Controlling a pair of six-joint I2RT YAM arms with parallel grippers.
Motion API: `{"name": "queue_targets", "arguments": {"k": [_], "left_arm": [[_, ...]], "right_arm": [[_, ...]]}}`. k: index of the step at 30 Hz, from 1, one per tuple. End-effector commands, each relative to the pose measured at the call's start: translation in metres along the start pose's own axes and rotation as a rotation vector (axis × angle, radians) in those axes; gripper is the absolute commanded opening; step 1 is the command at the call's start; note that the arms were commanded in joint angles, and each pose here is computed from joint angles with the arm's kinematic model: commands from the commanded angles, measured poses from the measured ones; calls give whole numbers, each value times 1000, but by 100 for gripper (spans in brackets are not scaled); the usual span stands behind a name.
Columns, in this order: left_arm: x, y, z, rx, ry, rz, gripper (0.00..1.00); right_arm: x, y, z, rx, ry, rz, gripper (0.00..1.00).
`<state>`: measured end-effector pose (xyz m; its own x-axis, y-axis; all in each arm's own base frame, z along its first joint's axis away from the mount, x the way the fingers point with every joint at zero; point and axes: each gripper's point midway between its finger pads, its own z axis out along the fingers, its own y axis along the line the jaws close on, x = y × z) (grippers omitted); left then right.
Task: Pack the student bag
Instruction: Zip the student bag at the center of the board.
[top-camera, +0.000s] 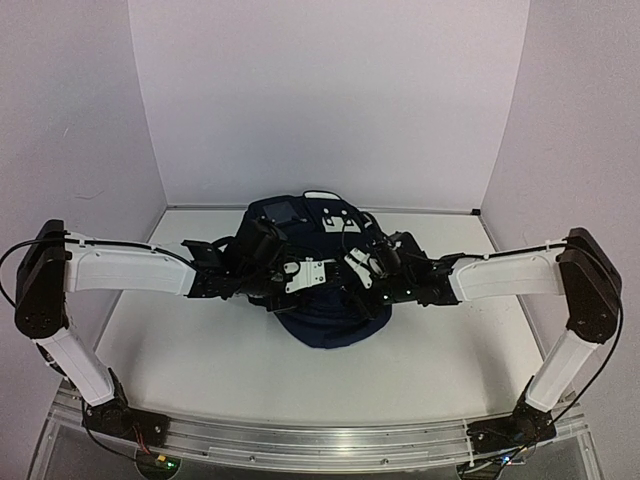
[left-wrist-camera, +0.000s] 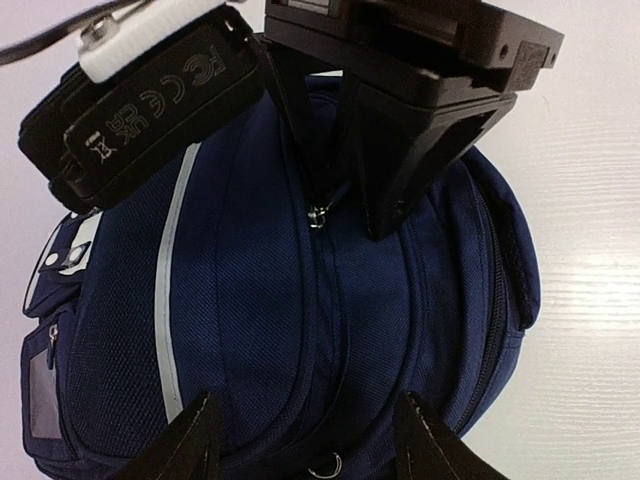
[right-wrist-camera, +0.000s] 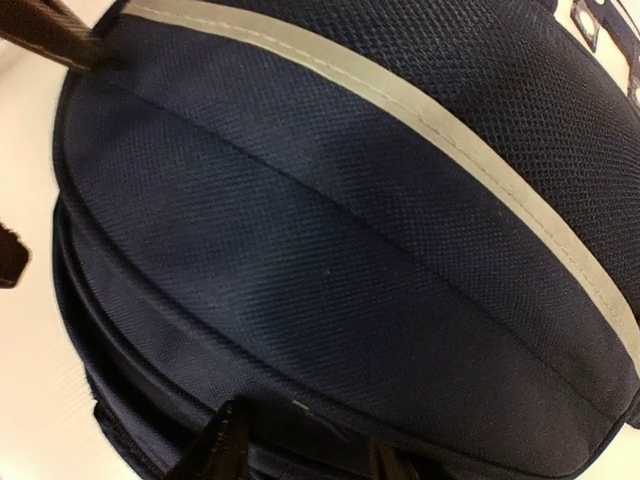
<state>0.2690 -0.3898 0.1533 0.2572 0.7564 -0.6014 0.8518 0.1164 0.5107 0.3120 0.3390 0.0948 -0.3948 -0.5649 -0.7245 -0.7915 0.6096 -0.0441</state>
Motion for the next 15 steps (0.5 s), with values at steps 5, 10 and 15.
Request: {"name": "queue_targets", "arguments": {"k": [5,10,15], "left_arm": [[-18,14,-5,-35,-47,33,59],[-17,15,1,-35,-30,72,59],[-23,21,11,-46,-27,114,59]], "right_arm": [[-24,-37,11,201,-98,37,26],[-29,-38,6,208,-115,11,0],[-38,-34,-9,189,-151,-5,0]]}}
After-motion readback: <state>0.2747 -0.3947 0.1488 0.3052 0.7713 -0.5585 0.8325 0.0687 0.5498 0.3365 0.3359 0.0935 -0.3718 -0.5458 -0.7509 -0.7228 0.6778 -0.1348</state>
